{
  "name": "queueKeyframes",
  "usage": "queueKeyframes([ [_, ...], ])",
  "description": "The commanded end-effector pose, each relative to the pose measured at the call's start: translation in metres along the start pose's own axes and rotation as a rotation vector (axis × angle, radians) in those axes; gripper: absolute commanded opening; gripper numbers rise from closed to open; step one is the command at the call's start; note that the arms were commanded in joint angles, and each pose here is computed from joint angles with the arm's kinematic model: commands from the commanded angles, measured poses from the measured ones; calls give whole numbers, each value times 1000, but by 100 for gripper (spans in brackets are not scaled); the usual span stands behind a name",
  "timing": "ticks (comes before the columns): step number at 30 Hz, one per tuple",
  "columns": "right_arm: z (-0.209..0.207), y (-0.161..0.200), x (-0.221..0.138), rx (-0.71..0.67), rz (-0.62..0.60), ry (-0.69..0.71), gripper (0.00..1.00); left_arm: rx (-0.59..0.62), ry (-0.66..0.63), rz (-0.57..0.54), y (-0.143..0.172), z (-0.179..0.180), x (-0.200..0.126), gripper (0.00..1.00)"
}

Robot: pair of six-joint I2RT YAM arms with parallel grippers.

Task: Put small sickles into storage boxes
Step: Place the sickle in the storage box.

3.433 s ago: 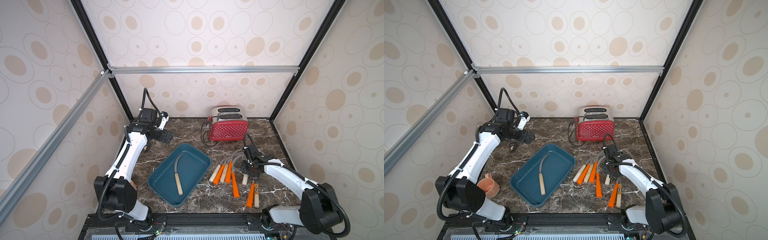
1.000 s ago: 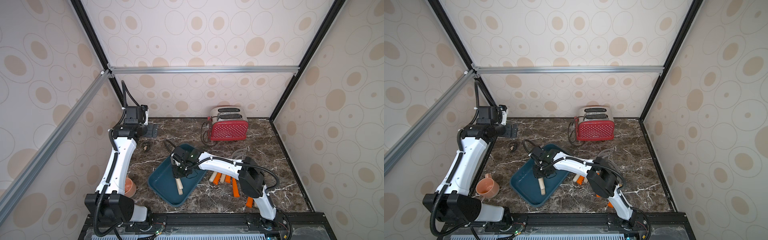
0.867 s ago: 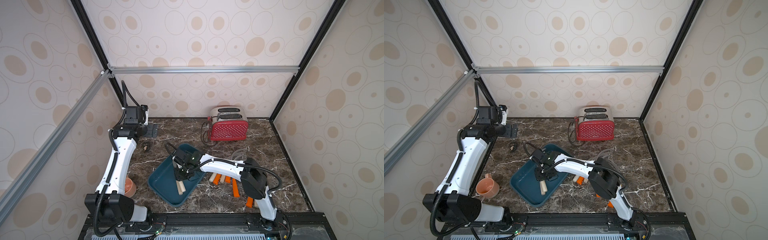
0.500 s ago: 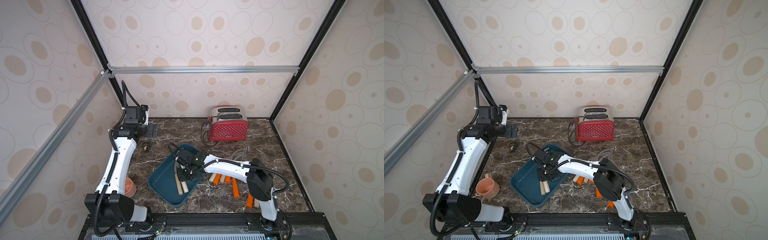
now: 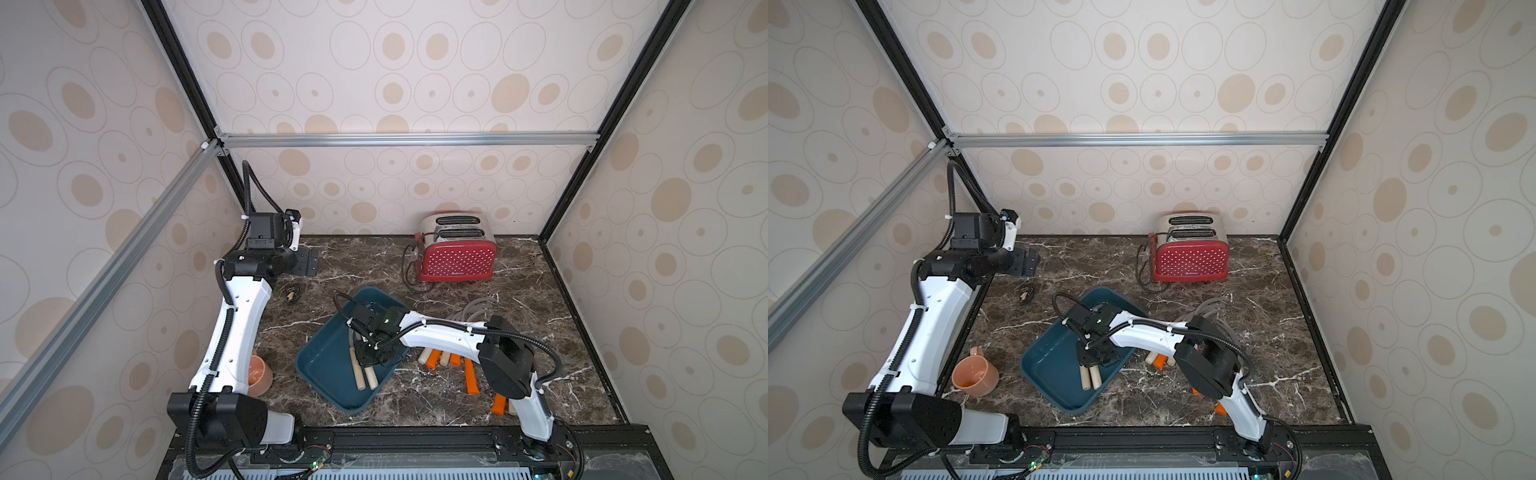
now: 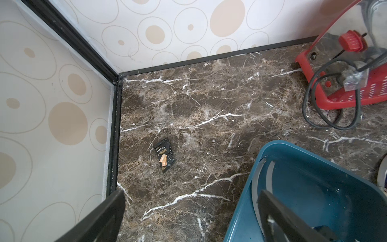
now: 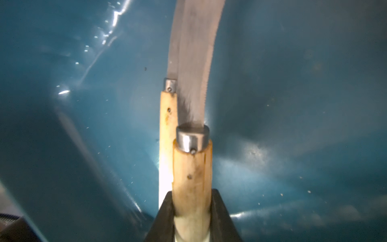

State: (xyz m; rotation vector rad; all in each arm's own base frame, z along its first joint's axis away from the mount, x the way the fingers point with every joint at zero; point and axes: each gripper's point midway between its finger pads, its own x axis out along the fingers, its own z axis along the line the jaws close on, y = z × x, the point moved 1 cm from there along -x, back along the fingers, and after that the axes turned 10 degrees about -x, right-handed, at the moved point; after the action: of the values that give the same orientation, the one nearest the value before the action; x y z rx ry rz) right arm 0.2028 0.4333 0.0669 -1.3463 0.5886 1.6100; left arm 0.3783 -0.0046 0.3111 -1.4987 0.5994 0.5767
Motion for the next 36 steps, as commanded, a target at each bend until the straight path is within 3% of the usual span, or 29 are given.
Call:
queueKeyframes([
  [1, 3, 3, 3, 6, 23, 8, 10, 30, 36, -8, 0, -5, -11, 99],
  [11, -5, 1, 6, -14, 38, 52, 31, 29, 64, 18, 2, -10, -1, 99],
  [20, -8, -5, -1, -44, 14, 49, 36, 24, 104, 37, -7, -17, 10, 99],
  [25, -16, -28, -39, -91, -145, 100, 36, 42, 96, 20, -13, -16, 11, 99],
  [31, -46, -56, -115, -164, -484, 232, 37, 51, 118, 6, -13, -21, 12, 99],
  [34, -78, -57, -140, -105, -586, 261, 40, 81, 138, -19, -13, -27, 11, 99],
  [36, -109, -52, -145, -9, -574, 260, 48, 93, 154, -37, -15, -29, 13, 99],
])
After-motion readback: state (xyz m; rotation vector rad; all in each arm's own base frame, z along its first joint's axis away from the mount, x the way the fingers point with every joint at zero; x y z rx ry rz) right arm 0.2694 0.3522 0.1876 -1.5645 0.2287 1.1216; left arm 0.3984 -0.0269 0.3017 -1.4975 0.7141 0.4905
